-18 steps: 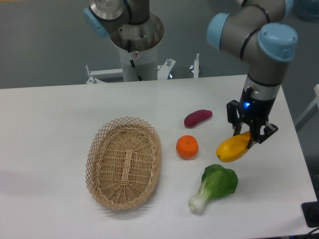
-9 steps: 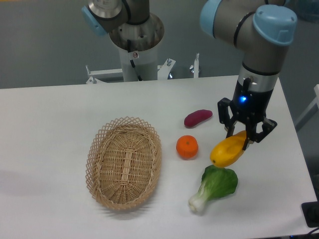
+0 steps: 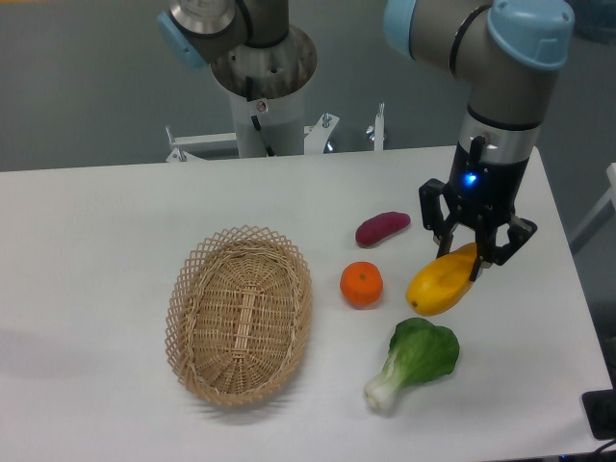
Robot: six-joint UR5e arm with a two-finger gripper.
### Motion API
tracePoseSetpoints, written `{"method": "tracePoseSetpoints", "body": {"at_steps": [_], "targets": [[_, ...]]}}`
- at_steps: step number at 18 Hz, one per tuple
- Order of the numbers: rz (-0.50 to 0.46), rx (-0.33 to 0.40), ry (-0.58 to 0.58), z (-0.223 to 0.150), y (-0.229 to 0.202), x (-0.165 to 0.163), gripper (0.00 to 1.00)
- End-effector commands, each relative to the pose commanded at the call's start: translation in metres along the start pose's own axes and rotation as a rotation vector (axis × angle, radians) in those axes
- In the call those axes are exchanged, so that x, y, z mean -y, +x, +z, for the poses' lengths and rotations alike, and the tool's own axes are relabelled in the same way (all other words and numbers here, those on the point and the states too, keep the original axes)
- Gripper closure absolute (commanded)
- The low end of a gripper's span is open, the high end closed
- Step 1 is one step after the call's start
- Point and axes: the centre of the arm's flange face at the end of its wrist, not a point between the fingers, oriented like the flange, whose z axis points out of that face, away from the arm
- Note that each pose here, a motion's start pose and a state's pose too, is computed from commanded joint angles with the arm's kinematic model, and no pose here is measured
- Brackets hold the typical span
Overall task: Pick up the mango from the table
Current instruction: 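Hold the mango raised above the table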
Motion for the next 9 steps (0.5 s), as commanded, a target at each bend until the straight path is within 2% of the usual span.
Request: {"method": "tracePoseSetpoints", "body": {"at_steps": [9], "targets": [[-0.001,-0.004,-0.001,0.0017,0.0015,-0.0008,0.64]]}}
